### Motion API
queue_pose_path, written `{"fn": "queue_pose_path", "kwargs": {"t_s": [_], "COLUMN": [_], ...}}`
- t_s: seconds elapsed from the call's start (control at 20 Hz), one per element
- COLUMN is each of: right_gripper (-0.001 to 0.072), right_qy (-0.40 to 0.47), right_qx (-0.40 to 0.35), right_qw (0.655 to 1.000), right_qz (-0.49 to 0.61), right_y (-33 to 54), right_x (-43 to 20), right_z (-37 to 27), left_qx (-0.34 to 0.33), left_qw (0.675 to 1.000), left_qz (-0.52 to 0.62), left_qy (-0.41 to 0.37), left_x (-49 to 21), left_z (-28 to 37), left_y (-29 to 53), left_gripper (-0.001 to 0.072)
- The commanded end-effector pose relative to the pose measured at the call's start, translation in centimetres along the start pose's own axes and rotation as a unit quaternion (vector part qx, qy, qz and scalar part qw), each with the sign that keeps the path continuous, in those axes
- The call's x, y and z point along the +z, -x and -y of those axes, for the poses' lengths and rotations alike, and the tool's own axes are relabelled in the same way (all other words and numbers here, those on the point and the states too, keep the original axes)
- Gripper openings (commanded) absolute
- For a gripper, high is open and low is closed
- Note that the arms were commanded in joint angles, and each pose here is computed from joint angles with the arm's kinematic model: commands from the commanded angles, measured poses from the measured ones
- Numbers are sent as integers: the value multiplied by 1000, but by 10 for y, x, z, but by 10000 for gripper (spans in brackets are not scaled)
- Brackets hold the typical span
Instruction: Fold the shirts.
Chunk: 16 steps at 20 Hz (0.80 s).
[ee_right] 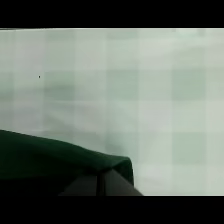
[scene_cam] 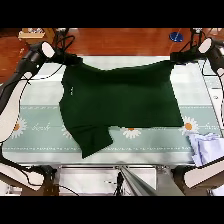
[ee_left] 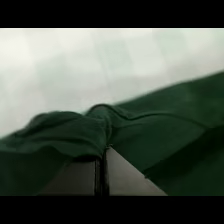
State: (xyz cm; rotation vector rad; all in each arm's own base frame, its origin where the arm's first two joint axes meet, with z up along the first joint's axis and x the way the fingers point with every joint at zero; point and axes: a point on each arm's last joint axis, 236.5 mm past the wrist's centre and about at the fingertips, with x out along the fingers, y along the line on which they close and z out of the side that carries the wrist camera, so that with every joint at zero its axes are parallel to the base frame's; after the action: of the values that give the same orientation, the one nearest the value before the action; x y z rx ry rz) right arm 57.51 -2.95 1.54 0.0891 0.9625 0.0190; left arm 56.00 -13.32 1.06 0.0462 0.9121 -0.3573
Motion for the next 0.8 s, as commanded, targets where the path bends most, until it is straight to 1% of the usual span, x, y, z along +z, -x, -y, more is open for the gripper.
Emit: {"fn": "queue_pose_path", "kwargs": {"t_s": [0.0, 0.05, 0.25, 0.3, 0.35, 0.4, 0.45, 0.55, 0.6, 0.65, 0.75], "right_gripper": [17, 17, 22, 104, 270, 361, 373, 375, 439, 487, 495], "right_qy": [11, 7, -1, -6, -1, 20, 43, 28, 22, 7, -39], "right_qx": [-1, 0, 15, 25, 29, 31, 23, 15, 6, 1, 13], "right_qw": [997, 995, 988, 985, 983, 981, 979, 981, 981, 982, 982], "right_qz": [-81, -101, -156, -169, -180, -189, -199, -193, -194, -191, -186], "right_y": [11, 11, -2, -4, -2, 7, 20, 55, 75, 90, 111], "right_x": [-34, -44, -73, -80, -85, -87, -89, -83, -83, -83, -93], "right_z": [7, 9, 4, -1, -2, -1, 6, 22, 35, 47, 67], "left_qx": [-4, -4, -6, -13, -15, -14, -14, -17, -23, -40, -89], "left_qw": [989, 986, 982, 980, 978, 975, 972, 965, 961, 959, 957], "left_qz": [-143, -166, -176, -185, -197, -213, -230, -256, -266, -262, -248], "left_qy": [35, 33, 64, 69, 69, 66, 55, 54, 72, 95, 124], "left_x": [-66, -77, -86, -91, -96, -100, -105, -112, -117, -120, -134], "left_z": [3, 3, 5, 9, 9, 6, 1, -12, -18, -17, -6], "left_y": [14, 15, 1, 0, 3, 12, 25, 61, 81, 96, 122], "left_gripper": [20, 19, 26, 75, 222, 349, 394, 395, 395, 395, 397]}}
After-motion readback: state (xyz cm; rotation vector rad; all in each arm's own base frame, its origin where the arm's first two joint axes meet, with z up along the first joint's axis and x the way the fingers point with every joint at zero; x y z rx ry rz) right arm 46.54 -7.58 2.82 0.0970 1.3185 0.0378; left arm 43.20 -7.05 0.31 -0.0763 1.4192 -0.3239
